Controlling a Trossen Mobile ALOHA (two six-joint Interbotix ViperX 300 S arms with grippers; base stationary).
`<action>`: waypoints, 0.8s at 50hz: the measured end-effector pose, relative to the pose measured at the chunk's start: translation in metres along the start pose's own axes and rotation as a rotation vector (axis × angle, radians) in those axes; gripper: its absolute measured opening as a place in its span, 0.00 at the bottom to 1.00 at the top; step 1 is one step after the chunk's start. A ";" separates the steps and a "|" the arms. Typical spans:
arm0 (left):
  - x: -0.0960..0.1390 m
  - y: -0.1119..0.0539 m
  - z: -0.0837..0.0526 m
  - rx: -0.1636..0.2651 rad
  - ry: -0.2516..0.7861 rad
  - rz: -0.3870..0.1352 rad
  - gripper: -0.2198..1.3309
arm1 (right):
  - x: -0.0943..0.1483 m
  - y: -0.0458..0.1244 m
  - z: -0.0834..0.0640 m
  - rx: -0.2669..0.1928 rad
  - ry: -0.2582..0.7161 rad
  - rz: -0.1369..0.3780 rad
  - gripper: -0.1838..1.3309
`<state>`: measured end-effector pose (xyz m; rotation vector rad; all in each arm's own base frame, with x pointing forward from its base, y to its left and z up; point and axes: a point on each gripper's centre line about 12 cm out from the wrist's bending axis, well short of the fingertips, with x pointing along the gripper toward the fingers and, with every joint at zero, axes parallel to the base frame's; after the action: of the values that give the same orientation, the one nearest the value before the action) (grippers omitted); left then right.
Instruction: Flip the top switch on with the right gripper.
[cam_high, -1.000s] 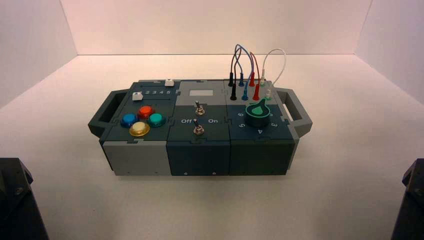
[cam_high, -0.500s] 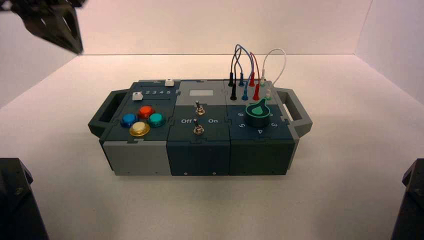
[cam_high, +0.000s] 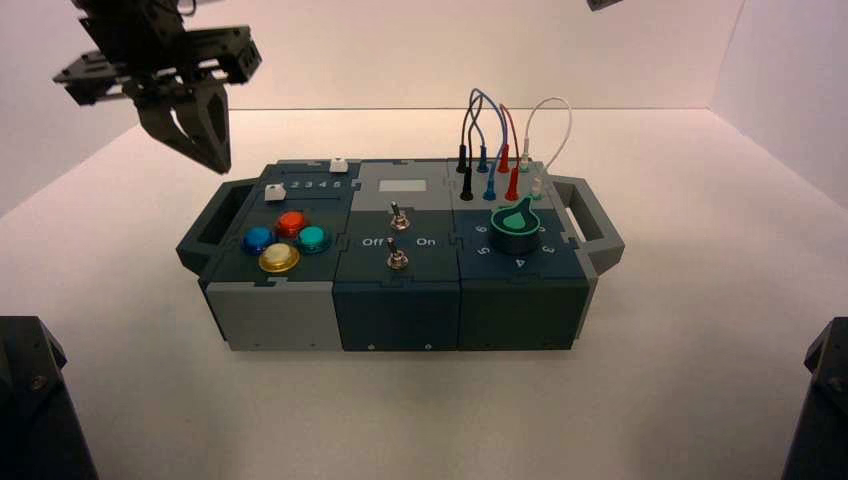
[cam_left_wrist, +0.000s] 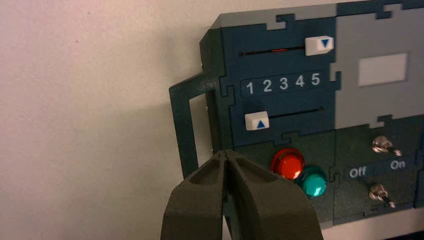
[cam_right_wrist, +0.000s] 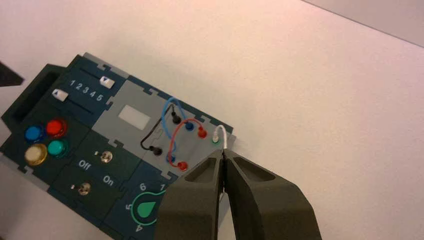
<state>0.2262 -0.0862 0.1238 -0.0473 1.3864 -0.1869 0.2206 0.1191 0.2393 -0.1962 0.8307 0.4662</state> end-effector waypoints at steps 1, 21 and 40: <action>0.001 0.000 0.000 0.000 0.003 0.001 0.04 | 0.000 0.000 0.000 -0.001 0.000 0.001 0.03; 0.031 0.004 0.000 -0.022 0.056 0.021 0.04 | 0.002 0.011 -0.001 -0.032 0.014 0.030 0.03; 0.057 0.008 -0.002 -0.039 0.100 0.041 0.04 | 0.013 0.046 -0.002 -0.054 0.170 0.136 0.03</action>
<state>0.2352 -0.0869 0.0666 -0.0426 1.4896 -0.1294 0.2050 0.1628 0.2286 -0.2319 1.0026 0.6062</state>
